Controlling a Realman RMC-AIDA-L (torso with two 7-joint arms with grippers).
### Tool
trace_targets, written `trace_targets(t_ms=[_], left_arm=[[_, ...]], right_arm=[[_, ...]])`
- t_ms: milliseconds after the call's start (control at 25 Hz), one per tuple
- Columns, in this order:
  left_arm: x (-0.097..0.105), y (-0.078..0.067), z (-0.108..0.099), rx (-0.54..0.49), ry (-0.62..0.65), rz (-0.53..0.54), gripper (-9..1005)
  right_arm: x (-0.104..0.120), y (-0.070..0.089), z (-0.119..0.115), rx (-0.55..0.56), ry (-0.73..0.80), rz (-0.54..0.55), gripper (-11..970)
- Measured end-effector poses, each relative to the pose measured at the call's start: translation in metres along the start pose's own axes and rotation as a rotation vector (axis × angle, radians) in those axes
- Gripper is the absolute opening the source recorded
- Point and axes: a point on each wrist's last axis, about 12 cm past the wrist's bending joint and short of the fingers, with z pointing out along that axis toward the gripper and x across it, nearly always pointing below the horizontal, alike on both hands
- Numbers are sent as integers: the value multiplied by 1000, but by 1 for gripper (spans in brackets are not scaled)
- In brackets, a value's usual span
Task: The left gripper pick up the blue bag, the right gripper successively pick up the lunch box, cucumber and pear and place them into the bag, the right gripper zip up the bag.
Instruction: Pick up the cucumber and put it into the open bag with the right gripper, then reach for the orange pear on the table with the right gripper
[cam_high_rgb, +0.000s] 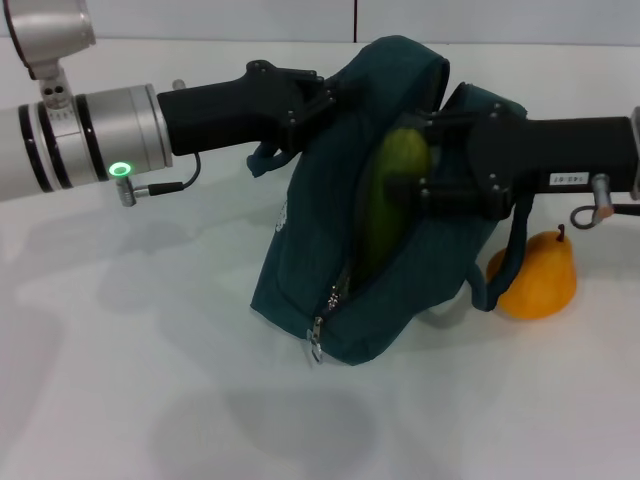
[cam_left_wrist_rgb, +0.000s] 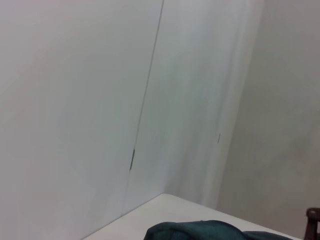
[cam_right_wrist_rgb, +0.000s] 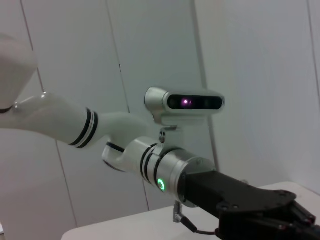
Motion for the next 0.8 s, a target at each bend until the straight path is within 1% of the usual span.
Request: trace_targets(t_ms=[120, 200, 240, 360, 520, 560, 680, 800], left_arm=[[0, 0, 0, 0, 0, 1, 42], [1, 0, 0, -1, 0, 0, 42], [1, 0, 0, -1, 0, 0, 42], [1, 0, -1, -3, 1, -1, 42], [2, 0, -1, -3, 1, -2, 42], [2, 0, -1, -4, 1, -2, 42], [3, -1, -2, -7, 2, 0, 42], [5, -1, -4, -14, 4, -2, 42]], right_arm=[[1, 1, -1, 6, -15, 6, 565], [3, 4, -8, 30, -60, 7, 565], [3, 4, -8, 30, -60, 7, 565], [12, 10, -23, 79, -134, -16, 565], [23, 17, -39, 137, -183, -33, 703], [26, 20, -44, 142, -193, -39, 737], [39, 34, -63, 161, -239, -68, 731], [63, 54, -85, 224, -311, -99, 725]])
